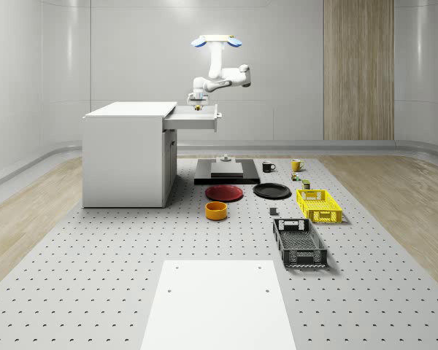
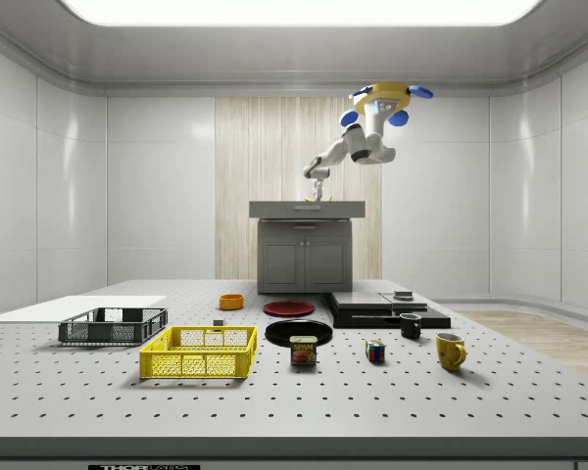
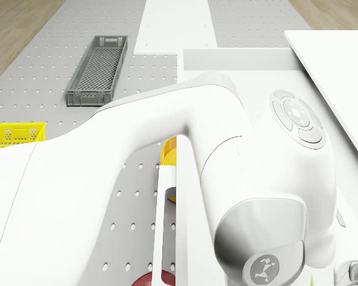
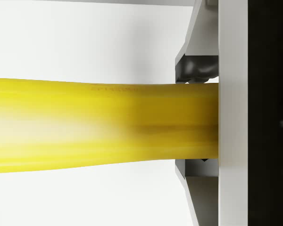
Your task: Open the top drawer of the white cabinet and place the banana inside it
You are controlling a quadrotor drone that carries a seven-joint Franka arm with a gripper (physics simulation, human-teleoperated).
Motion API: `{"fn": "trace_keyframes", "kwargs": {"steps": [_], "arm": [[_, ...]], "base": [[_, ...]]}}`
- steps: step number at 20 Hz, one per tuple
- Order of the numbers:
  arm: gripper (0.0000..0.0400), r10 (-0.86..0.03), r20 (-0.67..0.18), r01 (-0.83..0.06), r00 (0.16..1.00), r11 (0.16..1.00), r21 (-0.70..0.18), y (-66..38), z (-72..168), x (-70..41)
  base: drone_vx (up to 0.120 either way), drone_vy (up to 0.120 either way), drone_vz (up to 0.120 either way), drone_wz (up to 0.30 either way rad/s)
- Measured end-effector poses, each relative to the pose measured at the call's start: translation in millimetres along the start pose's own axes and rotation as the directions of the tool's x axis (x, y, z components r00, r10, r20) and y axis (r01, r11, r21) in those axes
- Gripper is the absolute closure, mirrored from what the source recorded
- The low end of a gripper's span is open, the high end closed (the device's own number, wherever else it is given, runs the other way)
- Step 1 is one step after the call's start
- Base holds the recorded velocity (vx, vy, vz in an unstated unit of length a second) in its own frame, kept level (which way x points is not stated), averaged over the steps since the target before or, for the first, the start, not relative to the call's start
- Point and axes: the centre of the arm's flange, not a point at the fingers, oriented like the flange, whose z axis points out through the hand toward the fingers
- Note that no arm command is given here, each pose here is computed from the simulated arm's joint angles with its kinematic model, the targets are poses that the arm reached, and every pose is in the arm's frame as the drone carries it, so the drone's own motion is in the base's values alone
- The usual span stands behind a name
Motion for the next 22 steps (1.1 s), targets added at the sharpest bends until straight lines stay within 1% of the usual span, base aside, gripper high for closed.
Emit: {"fn": "trace_keyframes", "kwargs": {"steps": [6, 10, 11, 12, 13, 15, 18, 22], "arm": [[0.0207, 0.000, 0.000, 0.000, 1.000, 1.000, 0.000, -0.1, 22, 0.0], [0.0207, 0.000, 0.000, 0.000, 1.000, 1.000, 0.000, -0.2, 30, 0.0], [0.0191, 0.000, 0.000, 0.000, 1.000, 1.000, 0.000, -0.2, 32, -0.1], [0.0149, 0.006, 0.001, -0.006, 1.000, 1.000, 0.001, -0.3, 33, -0.1], [0.0116, 0.012, 0.001, -0.012, 1.000, 1.000, 0.001, -0.3, 33, -0.1], [0.0070, 0.021, 0.001, -0.021, 1.000, 1.000, 0.002, -0.4, 31, -0.1], [0.0033, 0.030, 0.002, -0.030, 1.000, 1.000, 0.003, -0.3, 22, -0.2], [0.0012, 0.036, 0.002, -0.036, 0.999, 0.999, 0.004, -0.3, 11, -0.2]], "base": [[0.000, 0.000, 0.000, 0.000], [0.000, 0.000, 0.000, 0.000], [0.000, 0.000, 0.000, 0.000], [0.000, 0.000, 0.000, 0.000], [0.000, 0.000, 0.000, 0.000], [0.000, 0.000, 0.000, 0.000], [0.000, 0.000, 0.000, 0.000], [0.000, 0.000, 0.000, 0.000]]}}
